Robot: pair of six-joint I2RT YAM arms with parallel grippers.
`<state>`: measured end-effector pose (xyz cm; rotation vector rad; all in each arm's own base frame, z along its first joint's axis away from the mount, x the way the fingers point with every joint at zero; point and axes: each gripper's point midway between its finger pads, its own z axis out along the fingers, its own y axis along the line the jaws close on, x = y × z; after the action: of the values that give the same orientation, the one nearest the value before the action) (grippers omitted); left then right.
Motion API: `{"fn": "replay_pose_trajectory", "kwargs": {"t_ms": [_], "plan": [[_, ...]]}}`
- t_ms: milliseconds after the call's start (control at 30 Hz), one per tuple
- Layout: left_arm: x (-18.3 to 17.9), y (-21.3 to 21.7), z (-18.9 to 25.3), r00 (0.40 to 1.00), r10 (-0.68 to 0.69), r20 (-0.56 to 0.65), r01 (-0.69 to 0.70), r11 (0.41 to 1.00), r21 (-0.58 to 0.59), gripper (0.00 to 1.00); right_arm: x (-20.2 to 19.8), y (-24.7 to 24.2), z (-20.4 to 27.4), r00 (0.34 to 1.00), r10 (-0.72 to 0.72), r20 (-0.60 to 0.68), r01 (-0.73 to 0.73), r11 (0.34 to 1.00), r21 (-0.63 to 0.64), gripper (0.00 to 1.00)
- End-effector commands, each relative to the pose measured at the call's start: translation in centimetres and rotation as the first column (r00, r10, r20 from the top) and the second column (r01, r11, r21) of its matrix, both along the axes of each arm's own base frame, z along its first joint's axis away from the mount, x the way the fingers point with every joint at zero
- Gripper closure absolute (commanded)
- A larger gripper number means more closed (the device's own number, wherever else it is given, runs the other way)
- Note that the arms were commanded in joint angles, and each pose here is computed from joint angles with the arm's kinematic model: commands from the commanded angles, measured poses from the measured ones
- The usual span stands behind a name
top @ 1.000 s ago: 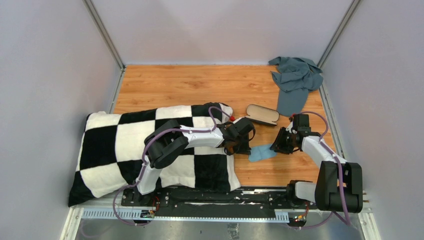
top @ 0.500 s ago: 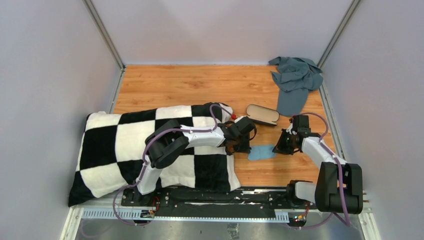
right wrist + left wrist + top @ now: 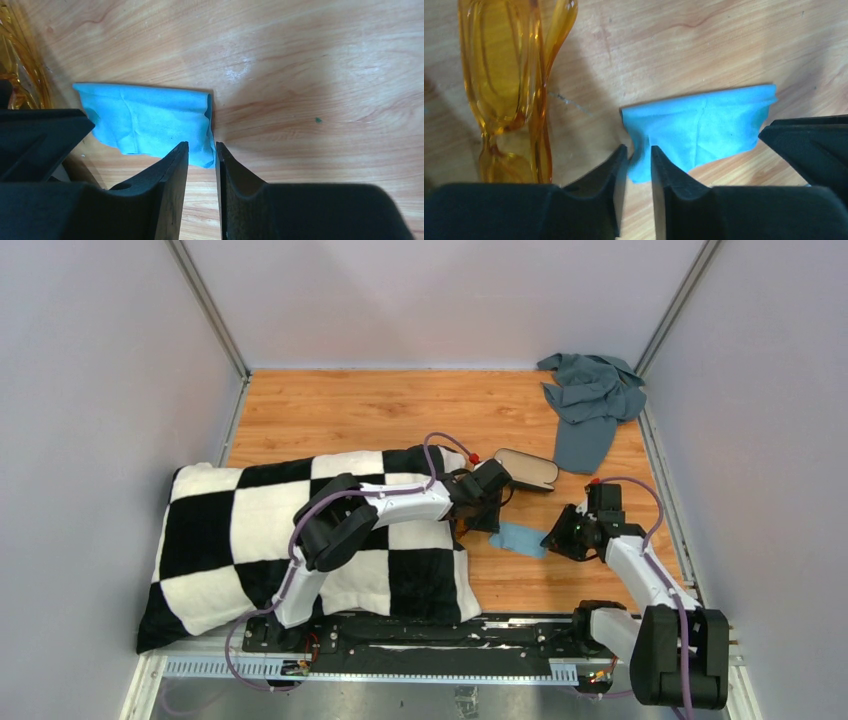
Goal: Organize the sunglasses
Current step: Adjust the glasses cleaning cloth at the center of the board.
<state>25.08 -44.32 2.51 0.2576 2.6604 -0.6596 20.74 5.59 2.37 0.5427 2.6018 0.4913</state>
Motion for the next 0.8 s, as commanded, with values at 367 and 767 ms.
{"fn": "replay_pose_trajectory", "kwargs": {"t_ms": [367,767], "plan": [[-2.3,1.2,0.2,0.998,-0.066,0.004,0.066,0.997,0.030,0.60,1.0,-1.1,0.9,1.000,-0.014,0.009,0.015,0.997,-0.071,0.65],[-2.2,0.0,-1.6,0.999,-0.041,-0.029,0.041,0.999,0.008,0.67,0.2,-0.9,0.0,1.000,0.022,-0.017,-0.023,0.997,-0.071,0.65]]}}
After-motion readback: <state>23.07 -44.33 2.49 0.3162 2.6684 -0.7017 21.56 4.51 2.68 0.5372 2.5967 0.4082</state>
